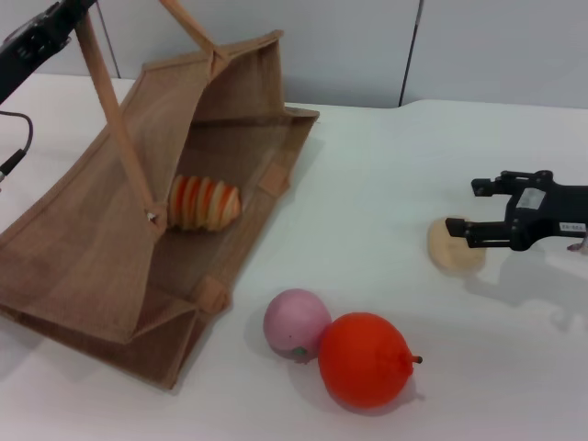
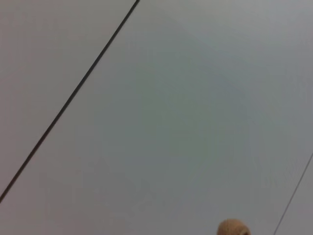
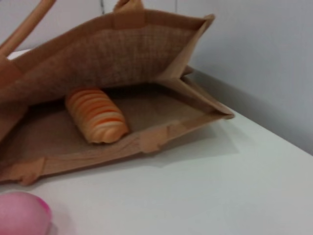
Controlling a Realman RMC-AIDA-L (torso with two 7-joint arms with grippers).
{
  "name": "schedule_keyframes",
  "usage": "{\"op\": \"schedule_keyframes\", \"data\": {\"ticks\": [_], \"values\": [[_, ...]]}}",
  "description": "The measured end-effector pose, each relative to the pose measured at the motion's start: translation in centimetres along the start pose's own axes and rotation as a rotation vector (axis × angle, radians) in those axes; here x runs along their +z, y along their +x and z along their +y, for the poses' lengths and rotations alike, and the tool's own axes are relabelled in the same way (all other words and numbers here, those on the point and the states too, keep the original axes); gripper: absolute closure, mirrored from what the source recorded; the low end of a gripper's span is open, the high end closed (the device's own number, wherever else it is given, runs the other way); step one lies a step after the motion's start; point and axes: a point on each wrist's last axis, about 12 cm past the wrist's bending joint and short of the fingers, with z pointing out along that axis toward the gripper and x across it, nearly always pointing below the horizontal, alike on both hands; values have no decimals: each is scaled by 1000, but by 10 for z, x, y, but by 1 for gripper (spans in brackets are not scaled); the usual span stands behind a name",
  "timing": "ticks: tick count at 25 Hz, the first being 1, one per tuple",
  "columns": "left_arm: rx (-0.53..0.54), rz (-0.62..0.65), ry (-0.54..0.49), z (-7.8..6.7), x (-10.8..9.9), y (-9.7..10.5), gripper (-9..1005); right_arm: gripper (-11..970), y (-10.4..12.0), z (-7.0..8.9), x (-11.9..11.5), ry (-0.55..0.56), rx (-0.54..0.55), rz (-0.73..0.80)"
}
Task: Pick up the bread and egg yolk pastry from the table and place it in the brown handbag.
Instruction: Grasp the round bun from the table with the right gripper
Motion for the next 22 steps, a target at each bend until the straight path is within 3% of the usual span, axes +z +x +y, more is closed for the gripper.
{"op": "schedule_keyframes", "data": {"ticks": [15,22], "values": [[3,16,7,0,2,-1,880,142,9,5,9,-22,9,88],[3,17,11,-1,4,-1,880,168,13,2,21,25,28,144]]}}
